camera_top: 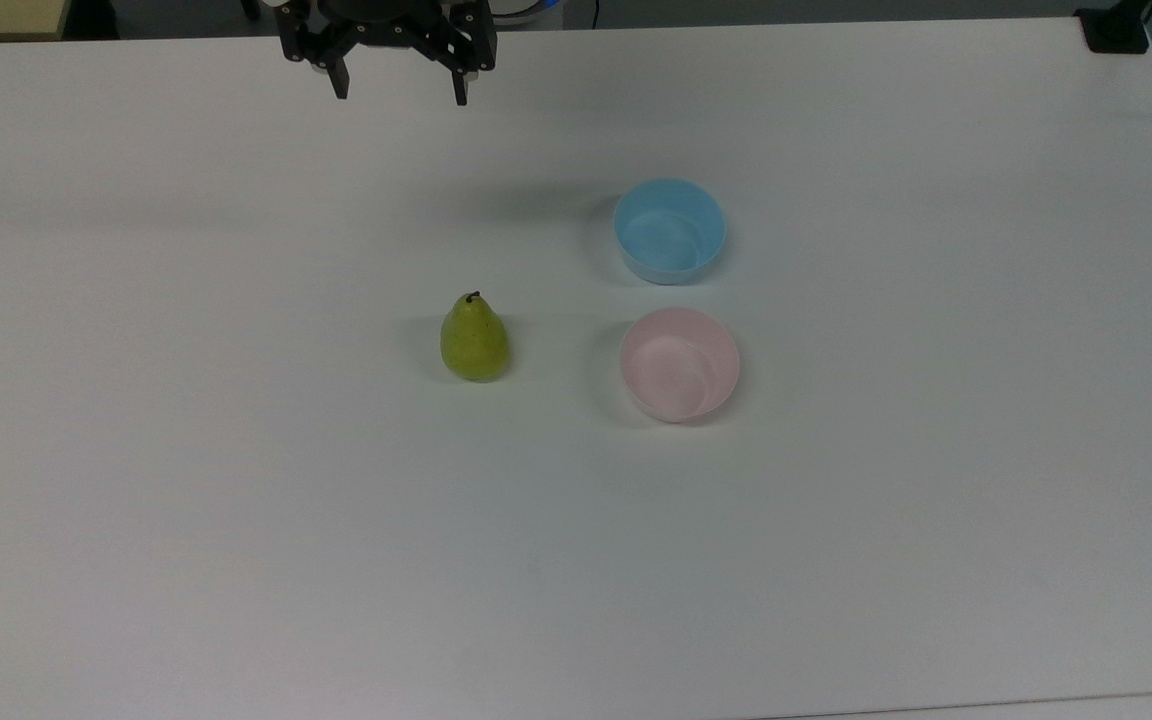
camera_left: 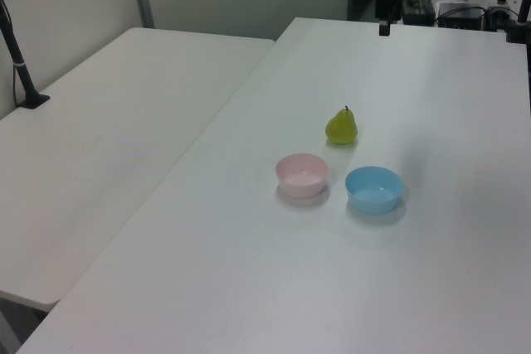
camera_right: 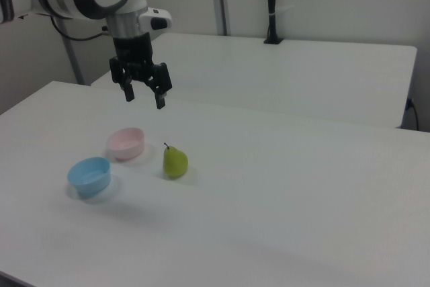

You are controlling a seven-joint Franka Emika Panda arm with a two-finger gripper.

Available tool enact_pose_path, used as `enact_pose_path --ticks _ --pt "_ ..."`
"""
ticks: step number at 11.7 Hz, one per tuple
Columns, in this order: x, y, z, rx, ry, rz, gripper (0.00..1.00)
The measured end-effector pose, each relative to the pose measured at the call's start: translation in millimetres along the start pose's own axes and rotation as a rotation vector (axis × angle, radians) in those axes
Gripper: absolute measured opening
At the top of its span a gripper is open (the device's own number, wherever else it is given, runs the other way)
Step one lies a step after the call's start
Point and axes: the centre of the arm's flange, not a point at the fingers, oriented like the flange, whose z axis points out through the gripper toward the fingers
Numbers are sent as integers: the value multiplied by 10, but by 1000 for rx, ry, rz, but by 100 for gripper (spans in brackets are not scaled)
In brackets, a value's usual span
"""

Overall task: Place the pear in the bowl
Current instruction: 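Move the open gripper down toward the green pear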

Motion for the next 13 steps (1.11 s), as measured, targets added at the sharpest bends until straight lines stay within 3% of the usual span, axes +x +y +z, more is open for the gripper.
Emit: enact_pose_path --ticks 9,13 --pt "214 -46 390 -10 -31 -3 100" --pt "697 -248 1115 -45 -43 -28 100"
